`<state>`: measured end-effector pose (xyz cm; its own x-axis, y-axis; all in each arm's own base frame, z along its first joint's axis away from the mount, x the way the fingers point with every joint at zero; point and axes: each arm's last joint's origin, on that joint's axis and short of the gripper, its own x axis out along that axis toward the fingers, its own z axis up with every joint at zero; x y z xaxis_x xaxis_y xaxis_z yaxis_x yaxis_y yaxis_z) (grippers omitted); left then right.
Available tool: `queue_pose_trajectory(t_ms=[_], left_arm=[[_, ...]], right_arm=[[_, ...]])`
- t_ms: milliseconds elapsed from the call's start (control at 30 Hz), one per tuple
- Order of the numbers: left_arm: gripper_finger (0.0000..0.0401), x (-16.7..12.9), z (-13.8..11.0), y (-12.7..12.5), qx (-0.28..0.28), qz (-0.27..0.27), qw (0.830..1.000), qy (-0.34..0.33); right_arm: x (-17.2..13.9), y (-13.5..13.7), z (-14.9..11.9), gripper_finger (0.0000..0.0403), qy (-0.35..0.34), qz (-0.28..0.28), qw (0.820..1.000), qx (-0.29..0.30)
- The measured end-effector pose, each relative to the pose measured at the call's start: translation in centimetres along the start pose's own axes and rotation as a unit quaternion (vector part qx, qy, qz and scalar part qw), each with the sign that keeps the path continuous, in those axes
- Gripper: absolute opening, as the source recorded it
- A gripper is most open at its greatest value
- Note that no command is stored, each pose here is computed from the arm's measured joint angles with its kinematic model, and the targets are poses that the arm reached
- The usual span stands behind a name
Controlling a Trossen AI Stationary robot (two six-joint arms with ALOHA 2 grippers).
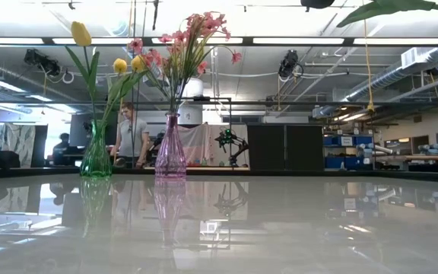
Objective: Sort flowers into vase by color
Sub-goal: Put the pink flowers into the purple vase
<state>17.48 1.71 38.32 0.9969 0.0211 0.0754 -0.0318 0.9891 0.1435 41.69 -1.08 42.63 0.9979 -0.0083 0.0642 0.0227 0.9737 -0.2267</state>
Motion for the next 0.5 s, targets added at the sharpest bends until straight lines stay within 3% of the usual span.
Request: queue_pose_trajectory(t_ms=[167,500], left_arm=[[0.0146,-1.8,0.9,0.0,0.03,0.004,0.999,-0.019],[0.0146,-1.9,-0.9,-0.9,0.079,-0.036,0.994,0.071]], right_arm=[[0.0,-0.1,0.2,0.0011,-0.012,0.001,1.0,0.01],[0.4,0.6,-0.1,0.0011,-0.011,0.015,0.999,0.032]])
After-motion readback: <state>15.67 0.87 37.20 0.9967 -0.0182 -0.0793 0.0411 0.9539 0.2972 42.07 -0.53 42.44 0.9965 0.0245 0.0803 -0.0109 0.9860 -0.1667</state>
